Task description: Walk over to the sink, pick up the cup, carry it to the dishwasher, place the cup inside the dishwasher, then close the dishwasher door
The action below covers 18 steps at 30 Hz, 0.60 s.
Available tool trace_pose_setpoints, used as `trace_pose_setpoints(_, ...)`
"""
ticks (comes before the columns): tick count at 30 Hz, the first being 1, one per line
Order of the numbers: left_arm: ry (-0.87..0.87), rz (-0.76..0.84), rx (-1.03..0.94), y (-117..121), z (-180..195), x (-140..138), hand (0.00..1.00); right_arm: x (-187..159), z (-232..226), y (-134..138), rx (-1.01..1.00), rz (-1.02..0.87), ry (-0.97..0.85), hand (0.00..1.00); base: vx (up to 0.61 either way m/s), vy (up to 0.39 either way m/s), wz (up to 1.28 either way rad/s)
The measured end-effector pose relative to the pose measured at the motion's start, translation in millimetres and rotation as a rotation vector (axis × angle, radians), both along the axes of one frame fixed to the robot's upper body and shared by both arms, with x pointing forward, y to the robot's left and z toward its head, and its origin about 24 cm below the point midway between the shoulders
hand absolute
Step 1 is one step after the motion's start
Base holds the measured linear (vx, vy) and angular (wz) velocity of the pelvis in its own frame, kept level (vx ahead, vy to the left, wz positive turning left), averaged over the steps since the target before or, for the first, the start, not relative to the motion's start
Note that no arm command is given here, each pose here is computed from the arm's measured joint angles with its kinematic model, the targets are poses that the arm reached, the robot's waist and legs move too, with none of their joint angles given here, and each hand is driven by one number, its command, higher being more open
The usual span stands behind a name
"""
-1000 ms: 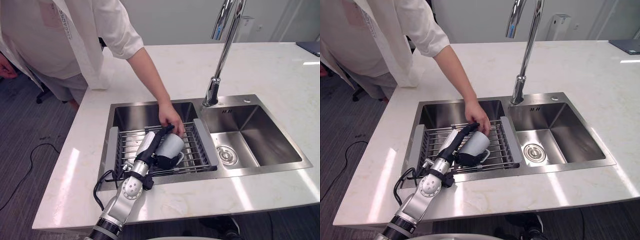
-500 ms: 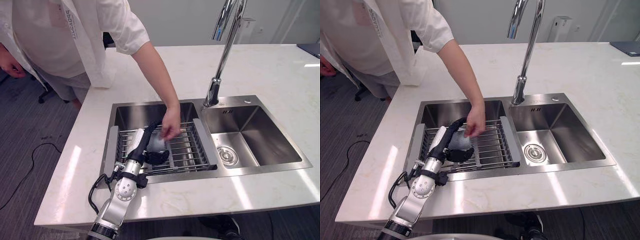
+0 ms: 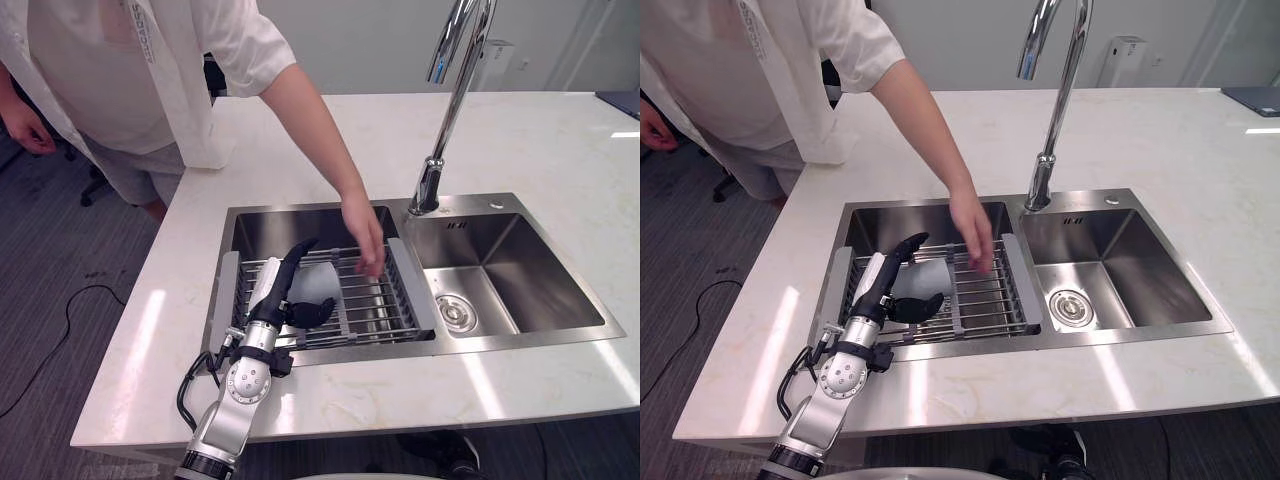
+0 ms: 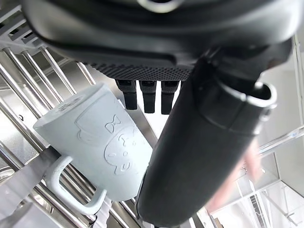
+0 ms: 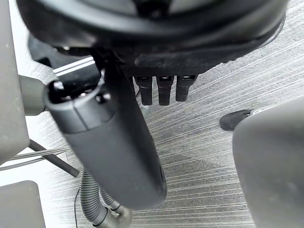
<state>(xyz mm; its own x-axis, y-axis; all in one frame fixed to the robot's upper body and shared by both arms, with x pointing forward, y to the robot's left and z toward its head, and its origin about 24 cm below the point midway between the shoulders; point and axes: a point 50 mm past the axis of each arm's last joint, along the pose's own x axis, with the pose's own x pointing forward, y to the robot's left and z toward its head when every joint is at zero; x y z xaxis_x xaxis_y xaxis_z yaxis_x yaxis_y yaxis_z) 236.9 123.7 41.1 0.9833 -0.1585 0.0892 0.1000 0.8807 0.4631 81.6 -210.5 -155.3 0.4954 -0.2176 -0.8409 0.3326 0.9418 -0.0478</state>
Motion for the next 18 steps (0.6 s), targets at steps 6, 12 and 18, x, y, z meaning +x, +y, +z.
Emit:
trace_pose_setpoints(6,-0.003,0.0,-0.002,0.2,0.7,-1.1,0.9,-1.6,-0.6,0.5,0.002,0.001,0.006,0.9,0.0,0.0,0.0)
trace_pose_setpoints(12,-0.003,0.0,0.003,1.1,0.6,-1.1,0.9,-3.5,-1.2,1.1,0.003,0.004,0.013,0.9,0.0,0.0,0.0)
trace_pose_setpoints(18,-0.003,0.003,0.022,4.9,0.4,-1.0,0.9,-3.8,-1.4,1.1,0.005,0.006,0.014,0.9,0.0,0.0,0.0)
